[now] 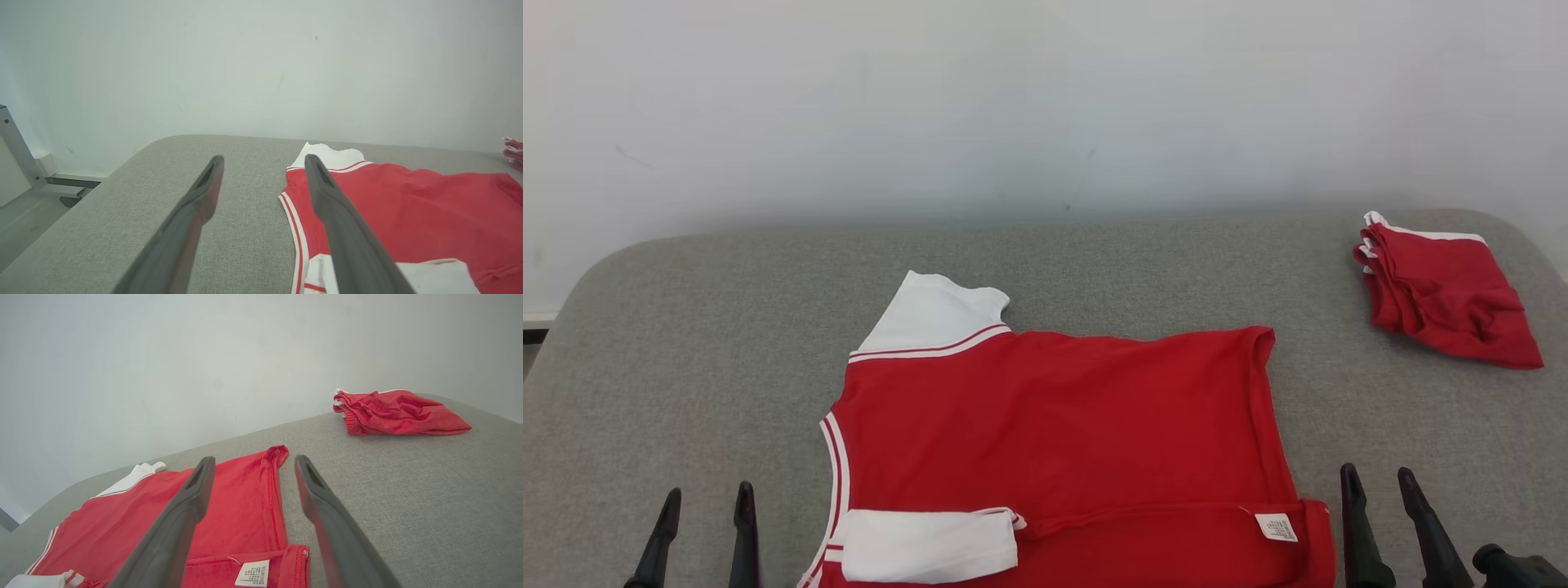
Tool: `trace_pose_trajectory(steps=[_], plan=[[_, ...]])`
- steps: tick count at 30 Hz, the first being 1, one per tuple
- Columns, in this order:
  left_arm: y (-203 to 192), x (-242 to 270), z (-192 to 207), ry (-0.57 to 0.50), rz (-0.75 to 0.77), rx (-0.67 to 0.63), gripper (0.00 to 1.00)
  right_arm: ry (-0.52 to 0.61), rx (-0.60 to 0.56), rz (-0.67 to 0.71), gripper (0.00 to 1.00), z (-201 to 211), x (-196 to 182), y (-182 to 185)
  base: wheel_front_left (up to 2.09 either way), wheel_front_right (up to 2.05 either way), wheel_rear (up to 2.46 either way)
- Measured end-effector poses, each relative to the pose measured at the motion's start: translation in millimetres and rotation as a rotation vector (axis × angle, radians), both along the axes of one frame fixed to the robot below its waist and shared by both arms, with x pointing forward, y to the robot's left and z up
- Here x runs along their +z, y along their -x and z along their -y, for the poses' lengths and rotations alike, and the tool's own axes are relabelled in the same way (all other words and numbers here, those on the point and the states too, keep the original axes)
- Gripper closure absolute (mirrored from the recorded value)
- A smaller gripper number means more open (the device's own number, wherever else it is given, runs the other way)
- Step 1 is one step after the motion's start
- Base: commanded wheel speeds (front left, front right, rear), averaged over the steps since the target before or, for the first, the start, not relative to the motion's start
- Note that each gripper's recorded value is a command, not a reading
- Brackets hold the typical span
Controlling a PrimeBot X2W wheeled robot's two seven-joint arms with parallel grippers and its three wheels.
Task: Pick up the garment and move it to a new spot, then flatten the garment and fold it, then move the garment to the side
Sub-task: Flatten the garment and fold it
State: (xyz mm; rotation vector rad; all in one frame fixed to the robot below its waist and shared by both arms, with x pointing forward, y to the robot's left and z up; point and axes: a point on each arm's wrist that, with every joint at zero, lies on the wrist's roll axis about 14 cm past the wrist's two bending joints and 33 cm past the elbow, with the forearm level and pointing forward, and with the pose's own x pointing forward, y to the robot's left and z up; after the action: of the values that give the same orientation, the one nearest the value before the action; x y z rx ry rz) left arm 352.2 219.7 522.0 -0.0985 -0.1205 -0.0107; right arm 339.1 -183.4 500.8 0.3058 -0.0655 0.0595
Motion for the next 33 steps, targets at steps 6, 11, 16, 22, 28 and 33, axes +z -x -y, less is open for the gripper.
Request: trace_pose_trajectory(steps=[6,11,16,22,28,33], plan=[[5,-8,-4,-0.034,-0.022,0.01,0.0,0.03,-0.014,0.0,0.0,5,-1,3,0.0,0.0,0.0],[5,-15,-3,-0.041,-0.046,0.003,0.0,0.067,0.018,-0.002,0.0,-2,-2,1,0.0,0.0,0.0],[-17,-9,1,-0.041,-0.029,-0.034,0.0,0.083,0.036,0.01,0.0,-2,6,-18,0.0,0.0,0.0],[-76,26,17,-0.034,0.034,-0.136,0.0,0.097,0.06,-0.011,0.0,-1,11,-61,0.0,0.0,0.0],[-137,41,36,-0.036,-0.008,-0.256,0.0,0.137,0.096,-0.12,0.0,-8,-5,-106,0.0,0.0,0.0],[-184,37,44,-0.075,-0.085,-0.316,0.0,0.157,0.118,-0.179,0.0,-18,-15,-143,0.0,0.0,0.0]])
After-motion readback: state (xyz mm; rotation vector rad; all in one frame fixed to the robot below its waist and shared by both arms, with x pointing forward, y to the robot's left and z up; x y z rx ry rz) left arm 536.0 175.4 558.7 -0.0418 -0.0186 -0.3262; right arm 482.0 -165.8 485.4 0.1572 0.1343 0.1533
